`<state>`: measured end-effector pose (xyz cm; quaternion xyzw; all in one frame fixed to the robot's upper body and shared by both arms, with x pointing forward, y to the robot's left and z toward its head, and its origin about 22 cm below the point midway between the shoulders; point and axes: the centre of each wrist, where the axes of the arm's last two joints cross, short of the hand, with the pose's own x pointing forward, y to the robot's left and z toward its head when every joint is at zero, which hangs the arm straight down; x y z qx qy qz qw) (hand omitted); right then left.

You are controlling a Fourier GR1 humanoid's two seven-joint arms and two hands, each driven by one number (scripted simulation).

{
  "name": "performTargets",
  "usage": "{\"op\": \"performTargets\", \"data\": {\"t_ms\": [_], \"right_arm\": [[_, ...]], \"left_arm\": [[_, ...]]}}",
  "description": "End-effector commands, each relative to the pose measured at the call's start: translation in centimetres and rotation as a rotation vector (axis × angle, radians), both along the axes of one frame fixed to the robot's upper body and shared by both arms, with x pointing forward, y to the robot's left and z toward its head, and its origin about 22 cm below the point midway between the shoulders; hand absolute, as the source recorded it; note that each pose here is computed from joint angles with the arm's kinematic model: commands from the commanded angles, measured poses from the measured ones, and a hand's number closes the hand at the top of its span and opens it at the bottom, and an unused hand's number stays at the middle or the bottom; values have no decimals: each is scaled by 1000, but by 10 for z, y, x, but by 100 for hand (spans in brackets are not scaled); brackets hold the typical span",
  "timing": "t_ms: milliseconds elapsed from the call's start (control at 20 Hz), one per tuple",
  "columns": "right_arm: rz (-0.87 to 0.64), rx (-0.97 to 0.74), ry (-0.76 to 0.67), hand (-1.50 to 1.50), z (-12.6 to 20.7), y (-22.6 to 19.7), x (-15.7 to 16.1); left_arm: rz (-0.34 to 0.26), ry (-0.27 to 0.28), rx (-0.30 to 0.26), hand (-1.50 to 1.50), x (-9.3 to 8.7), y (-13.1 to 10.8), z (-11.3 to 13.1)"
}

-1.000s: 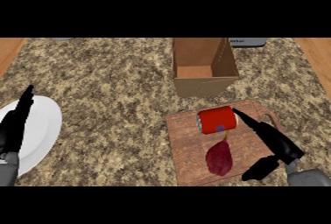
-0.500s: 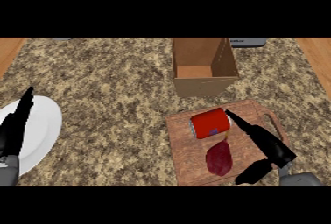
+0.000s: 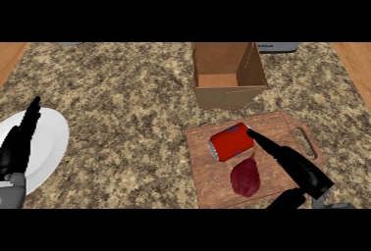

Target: Pick the pear from the cutting board and place it in the cardboard box

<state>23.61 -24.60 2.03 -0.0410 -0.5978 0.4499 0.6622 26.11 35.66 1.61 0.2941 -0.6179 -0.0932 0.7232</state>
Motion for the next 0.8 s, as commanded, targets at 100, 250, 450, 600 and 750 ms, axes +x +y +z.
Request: {"op": "performTargets", "data": {"t_ms": [100, 250, 450, 600, 750], "right_arm": [[-13, -79, 64, -150, -6, 23, 4], [-43, -110, 99, -150, -5, 17, 30], [-80, -96, 92, 150, -24, 44, 12], [-119, -148, -106, 150, -31, 38, 27], [-158, -174, -140, 150, -41, 35, 42]], "left_arm": [[-6, 4, 17, 0, 4, -9, 1], [-4, 2, 7, 0, -7, -16, 2], [-6, -6, -2, 0, -4, 8, -7], [12, -7, -3, 0, 8, 3, 2], [-5, -3, 36, 0, 9, -10, 3]]}}
